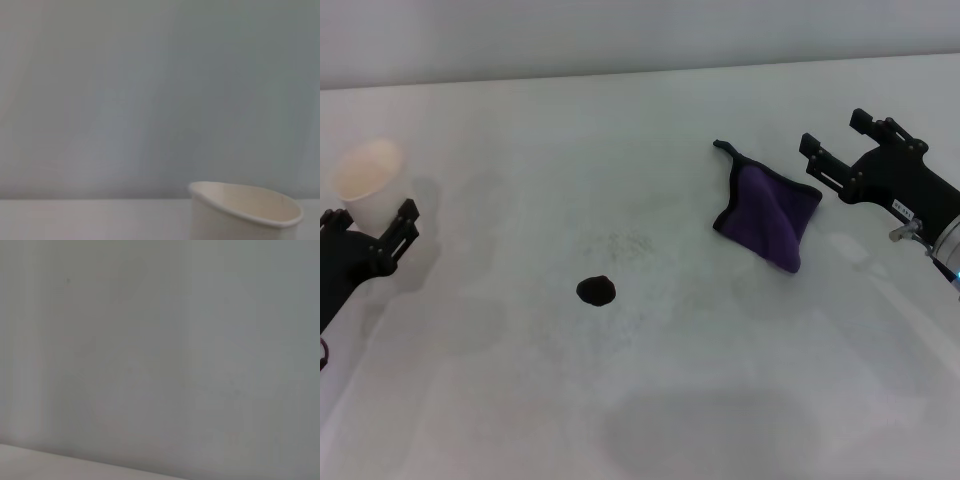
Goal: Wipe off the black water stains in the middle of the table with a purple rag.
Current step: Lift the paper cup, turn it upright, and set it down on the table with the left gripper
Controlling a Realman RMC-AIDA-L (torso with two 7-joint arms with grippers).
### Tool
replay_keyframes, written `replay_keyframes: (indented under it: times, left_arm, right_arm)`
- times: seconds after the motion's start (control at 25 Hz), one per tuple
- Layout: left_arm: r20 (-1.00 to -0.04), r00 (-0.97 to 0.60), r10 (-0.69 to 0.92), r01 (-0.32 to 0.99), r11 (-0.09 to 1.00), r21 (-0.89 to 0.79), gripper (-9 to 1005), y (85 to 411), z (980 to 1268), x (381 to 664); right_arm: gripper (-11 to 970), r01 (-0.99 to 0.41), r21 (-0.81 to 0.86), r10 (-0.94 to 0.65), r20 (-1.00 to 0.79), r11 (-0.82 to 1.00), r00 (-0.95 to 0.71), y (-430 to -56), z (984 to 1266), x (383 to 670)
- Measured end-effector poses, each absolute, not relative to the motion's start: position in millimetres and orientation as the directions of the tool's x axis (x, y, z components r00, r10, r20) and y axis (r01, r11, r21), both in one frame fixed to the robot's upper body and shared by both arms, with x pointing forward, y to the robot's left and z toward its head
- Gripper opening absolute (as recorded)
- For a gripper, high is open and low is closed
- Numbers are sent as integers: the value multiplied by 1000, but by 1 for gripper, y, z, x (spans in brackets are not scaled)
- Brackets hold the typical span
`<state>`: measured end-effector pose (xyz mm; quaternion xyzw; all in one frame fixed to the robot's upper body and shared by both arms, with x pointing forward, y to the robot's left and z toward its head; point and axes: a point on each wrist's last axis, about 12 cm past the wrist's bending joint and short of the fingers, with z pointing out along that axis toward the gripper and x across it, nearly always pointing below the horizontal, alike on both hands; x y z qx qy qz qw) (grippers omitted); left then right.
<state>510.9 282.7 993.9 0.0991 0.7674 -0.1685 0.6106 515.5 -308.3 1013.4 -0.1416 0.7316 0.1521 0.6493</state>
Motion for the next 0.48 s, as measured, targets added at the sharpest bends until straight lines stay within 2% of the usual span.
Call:
replay_keyframes:
  times: [0.48]
  left_arm:
    - [-954, -300, 4, 391, 913, -119, 675, 275, 985, 510]
  right_arm:
    - [817, -405, 40, -9, -993, 913, -116, -308, 1013, 515]
